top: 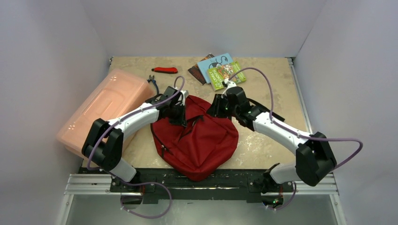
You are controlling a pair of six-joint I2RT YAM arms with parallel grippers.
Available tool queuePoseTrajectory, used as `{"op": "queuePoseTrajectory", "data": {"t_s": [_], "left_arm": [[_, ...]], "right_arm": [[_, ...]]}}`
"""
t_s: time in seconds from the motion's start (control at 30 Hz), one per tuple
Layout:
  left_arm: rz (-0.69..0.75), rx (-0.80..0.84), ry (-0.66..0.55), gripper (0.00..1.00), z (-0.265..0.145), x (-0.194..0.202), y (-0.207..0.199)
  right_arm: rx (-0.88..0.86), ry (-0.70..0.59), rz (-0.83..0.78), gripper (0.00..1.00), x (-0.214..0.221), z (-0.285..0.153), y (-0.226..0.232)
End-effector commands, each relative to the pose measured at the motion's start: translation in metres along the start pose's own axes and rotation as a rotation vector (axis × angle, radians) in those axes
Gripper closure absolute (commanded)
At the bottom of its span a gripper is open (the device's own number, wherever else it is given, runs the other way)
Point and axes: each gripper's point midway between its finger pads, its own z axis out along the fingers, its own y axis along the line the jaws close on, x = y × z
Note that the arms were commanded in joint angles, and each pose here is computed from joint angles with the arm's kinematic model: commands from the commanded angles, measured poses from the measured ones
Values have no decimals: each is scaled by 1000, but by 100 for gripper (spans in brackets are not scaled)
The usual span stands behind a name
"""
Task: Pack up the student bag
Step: Zip the student bag at the center of the board.
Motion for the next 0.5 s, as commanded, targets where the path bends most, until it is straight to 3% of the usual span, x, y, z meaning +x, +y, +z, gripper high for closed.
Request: {"op": "queuePoseTrajectory", "data": {"t_s": [0.0, 0.23, 0.3, 0.47], "left_arm": [[69, 131, -61, 100, -25, -22, -33], [76, 260, -1, 100, -43, -7, -55], [70, 273, 0, 100, -45, -5, -57], [54, 273, 6, 100, -48, -2, -57]], "right_arm": [[-142, 38, -122, 68, -4, 1, 31], [-360, 99, -104, 82, 50, 2, 81], [-380, 116, -65, 87, 62, 11, 85], [-365, 79, -44, 89, 63, 39, 80]]}}
